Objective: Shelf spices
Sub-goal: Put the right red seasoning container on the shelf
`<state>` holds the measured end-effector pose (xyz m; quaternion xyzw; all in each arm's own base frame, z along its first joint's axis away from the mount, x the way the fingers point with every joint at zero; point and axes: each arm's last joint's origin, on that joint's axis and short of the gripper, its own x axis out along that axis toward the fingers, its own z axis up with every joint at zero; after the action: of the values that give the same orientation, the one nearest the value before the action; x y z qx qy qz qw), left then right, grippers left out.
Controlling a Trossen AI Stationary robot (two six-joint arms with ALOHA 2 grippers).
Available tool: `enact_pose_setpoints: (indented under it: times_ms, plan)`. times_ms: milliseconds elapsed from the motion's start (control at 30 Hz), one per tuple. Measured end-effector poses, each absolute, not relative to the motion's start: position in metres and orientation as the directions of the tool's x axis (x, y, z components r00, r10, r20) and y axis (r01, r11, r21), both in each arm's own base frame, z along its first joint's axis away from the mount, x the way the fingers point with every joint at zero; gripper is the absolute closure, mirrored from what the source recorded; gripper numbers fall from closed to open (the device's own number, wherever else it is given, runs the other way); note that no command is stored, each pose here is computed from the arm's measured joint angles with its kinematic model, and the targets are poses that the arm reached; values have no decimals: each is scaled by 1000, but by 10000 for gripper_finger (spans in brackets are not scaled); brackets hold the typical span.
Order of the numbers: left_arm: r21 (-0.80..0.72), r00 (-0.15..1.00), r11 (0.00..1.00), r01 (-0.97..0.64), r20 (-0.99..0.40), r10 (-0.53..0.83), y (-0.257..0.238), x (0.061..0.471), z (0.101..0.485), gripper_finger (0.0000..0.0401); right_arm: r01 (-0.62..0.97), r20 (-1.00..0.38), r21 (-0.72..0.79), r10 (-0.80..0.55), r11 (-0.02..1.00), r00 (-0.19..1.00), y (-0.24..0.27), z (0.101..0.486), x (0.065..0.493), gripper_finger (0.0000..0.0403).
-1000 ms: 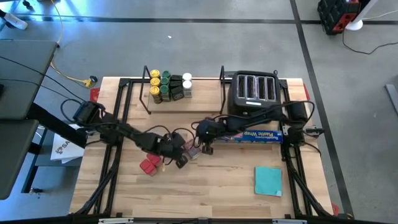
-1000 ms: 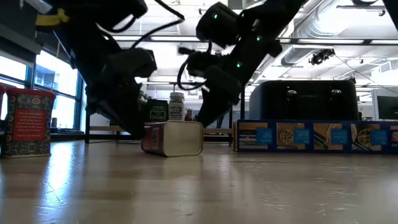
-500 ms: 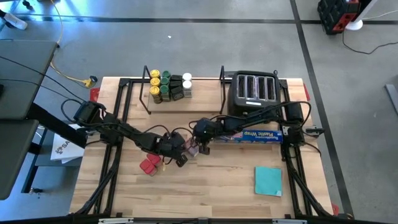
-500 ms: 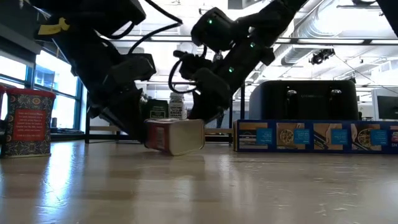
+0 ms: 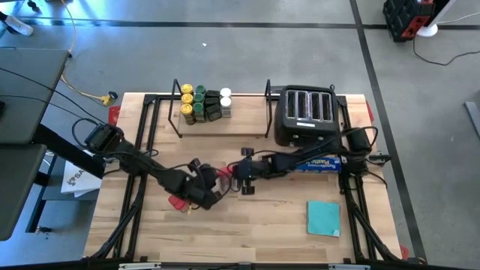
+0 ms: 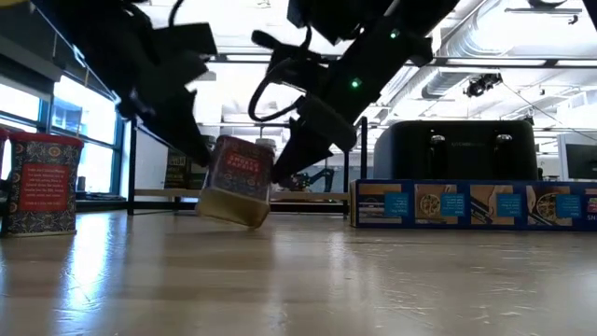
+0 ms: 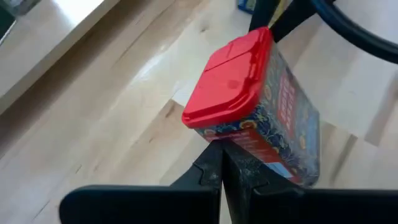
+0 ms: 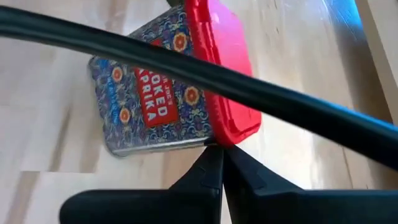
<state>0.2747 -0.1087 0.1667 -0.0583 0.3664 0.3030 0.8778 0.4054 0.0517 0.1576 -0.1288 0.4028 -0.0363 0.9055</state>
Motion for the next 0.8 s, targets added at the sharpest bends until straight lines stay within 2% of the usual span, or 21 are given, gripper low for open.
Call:
enact_pose_setpoints:
  times_ms: [467, 667, 800]
  plan:
    - [97, 612, 836, -540, -636, 469, -139, 261, 168, 401, -49, -699, -328, -208, 943, 685, 73, 159, 402, 403]
    - [110, 588, 838, -534, -664, 462, -139, 257, 166, 401, -19, -721, -350, -257, 936, 644, 71, 158, 397, 399]
    - [124, 534, 813, -568, -696, 480, -138, 248, 164, 401, -5, -742, -371, -294, 929, 602, 63, 171, 388, 370]
